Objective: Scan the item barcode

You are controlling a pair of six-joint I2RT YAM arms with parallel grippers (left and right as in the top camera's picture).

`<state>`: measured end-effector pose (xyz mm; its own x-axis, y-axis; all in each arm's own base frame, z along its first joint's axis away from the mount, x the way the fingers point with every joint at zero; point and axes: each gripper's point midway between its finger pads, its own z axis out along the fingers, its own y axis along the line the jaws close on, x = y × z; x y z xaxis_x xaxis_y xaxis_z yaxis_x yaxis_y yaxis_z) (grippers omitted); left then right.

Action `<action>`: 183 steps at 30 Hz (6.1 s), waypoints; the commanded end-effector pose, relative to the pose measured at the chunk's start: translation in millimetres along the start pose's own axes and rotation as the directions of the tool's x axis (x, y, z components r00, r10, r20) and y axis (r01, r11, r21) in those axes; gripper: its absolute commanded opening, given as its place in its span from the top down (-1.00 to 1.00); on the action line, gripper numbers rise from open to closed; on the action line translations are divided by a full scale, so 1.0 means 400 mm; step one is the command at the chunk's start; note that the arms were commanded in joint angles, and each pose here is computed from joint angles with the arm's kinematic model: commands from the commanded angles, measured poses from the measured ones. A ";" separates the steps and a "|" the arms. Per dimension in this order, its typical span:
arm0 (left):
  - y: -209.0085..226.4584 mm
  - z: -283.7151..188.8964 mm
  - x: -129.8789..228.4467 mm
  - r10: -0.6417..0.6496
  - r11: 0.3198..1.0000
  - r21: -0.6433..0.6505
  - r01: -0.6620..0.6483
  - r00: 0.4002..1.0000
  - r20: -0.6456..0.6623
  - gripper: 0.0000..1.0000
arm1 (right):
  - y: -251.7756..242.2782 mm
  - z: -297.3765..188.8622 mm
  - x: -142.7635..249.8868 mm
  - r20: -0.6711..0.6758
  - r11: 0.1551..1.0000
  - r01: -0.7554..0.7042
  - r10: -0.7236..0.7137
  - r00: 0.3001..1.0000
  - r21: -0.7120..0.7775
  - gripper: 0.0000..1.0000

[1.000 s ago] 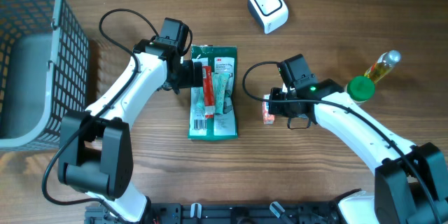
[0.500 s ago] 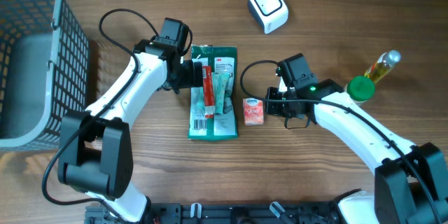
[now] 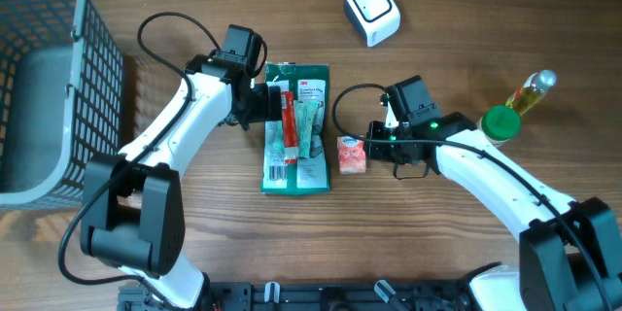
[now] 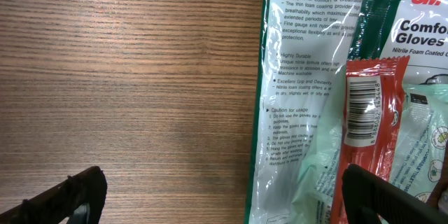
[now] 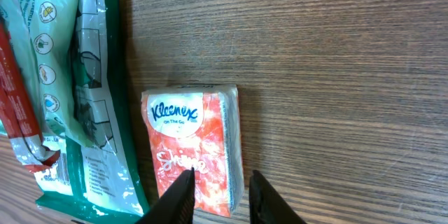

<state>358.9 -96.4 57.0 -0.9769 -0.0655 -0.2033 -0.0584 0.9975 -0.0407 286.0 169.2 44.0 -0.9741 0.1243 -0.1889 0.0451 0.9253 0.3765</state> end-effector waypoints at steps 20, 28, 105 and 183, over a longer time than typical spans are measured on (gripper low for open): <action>0.000 -0.011 -0.001 0.001 1.000 -0.001 -0.001 1.000 0.013 -1.00 | 0.010 0.006 -0.008 0.019 0.999 0.024 -0.023 1.000 -0.030 -0.15; 0.000 -0.011 -0.001 0.001 1.000 -0.001 -0.001 1.000 0.013 -1.00 | 0.008 0.006 -0.003 0.010 0.999 0.025 -0.025 1.000 -0.027 -0.19; 0.000 -0.011 -0.001 0.000 1.000 -0.001 0.000 1.000 0.013 -1.00 | -0.005 0.049 0.037 0.021 0.997 0.075 -0.074 0.997 -0.030 0.09; 0.000 -0.011 -0.001 0.001 1.000 -0.001 -0.001 1.000 0.013 -1.00 | -0.076 0.112 0.061 -0.005 0.980 -0.189 0.190 0.982 0.065 0.53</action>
<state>358.9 -96.4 57.0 -0.9769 -0.0655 -0.2033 -0.0584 0.9975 -0.0407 273.7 179.2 1.6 -0.9586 0.2676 -0.0974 0.2011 0.8783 0.4338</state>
